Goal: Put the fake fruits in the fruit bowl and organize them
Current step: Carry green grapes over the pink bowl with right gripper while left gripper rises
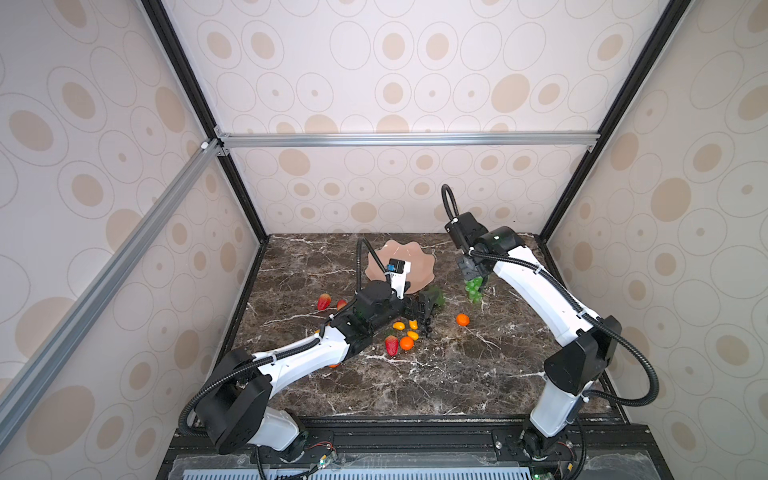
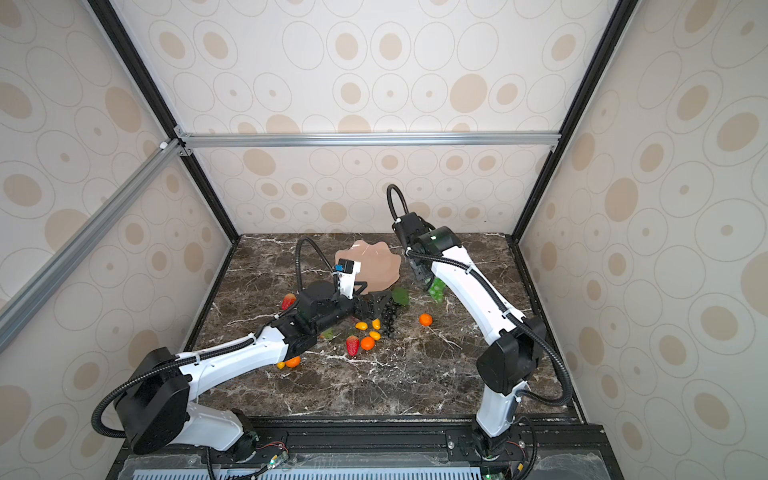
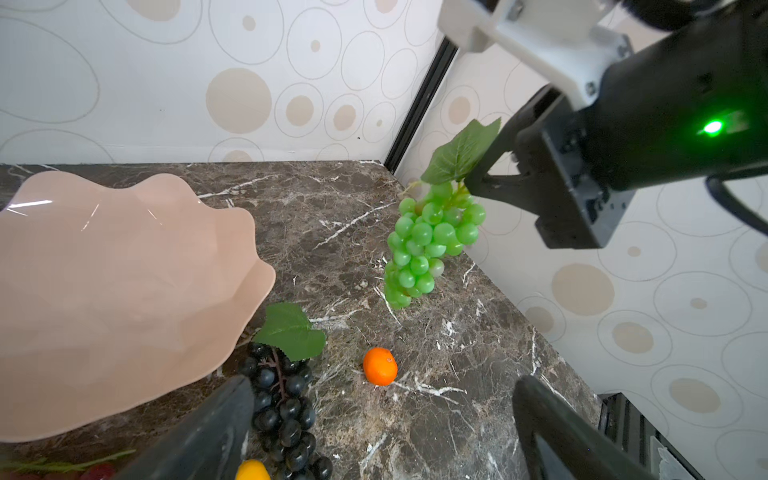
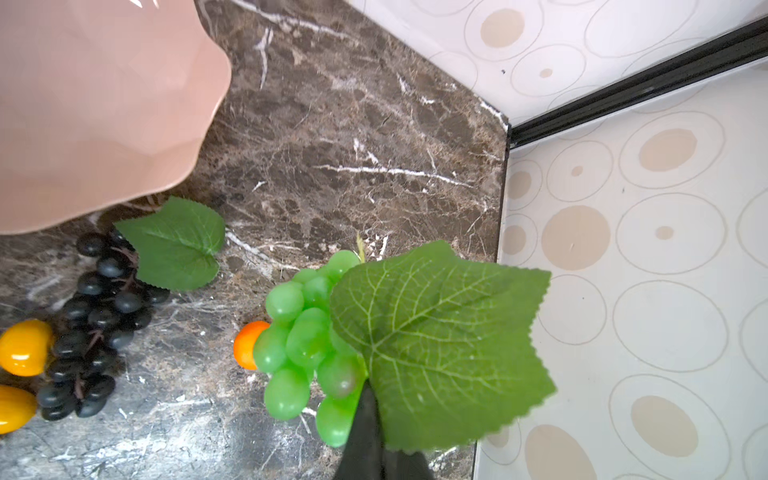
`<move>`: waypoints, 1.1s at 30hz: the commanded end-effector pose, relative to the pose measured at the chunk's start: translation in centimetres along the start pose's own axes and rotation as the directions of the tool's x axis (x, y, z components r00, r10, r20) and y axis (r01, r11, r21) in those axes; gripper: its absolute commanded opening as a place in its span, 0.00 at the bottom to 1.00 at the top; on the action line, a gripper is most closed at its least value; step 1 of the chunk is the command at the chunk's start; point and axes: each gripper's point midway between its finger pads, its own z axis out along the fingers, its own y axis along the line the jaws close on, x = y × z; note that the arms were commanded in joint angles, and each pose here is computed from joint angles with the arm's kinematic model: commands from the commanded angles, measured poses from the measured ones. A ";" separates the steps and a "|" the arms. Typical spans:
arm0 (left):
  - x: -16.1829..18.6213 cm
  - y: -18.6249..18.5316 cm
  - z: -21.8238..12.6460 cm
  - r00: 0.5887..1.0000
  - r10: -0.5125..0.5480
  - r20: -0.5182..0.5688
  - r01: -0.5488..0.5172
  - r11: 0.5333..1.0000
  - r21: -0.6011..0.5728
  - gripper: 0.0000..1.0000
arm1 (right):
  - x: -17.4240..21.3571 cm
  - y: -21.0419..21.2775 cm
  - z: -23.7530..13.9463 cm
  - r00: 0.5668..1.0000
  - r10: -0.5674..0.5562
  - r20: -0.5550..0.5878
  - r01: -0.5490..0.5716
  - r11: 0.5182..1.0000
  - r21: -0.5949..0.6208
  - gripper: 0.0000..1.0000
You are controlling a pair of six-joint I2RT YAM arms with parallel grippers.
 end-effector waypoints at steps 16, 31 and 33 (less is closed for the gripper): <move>-6.2 8.8 -4.0 0.987 -0.001 0.158 0.028 0.985 -0.168 0.98 | -8.2 4.4 -6.0 0.955 0.177 0.240 -0.107 0.954 -0.279 0.00; -6.3 14.0 -4.3 0.984 -0.042 0.172 0.087 0.961 -0.264 0.98 | -13.4 10.5 -3.3 0.939 0.202 0.279 -0.077 0.913 -0.400 0.00; -6.3 15.1 -4.2 0.987 -0.048 0.153 0.096 0.941 -0.324 0.98 | -13.8 11.5 -2.5 0.940 0.203 0.273 -0.077 0.909 -0.410 0.00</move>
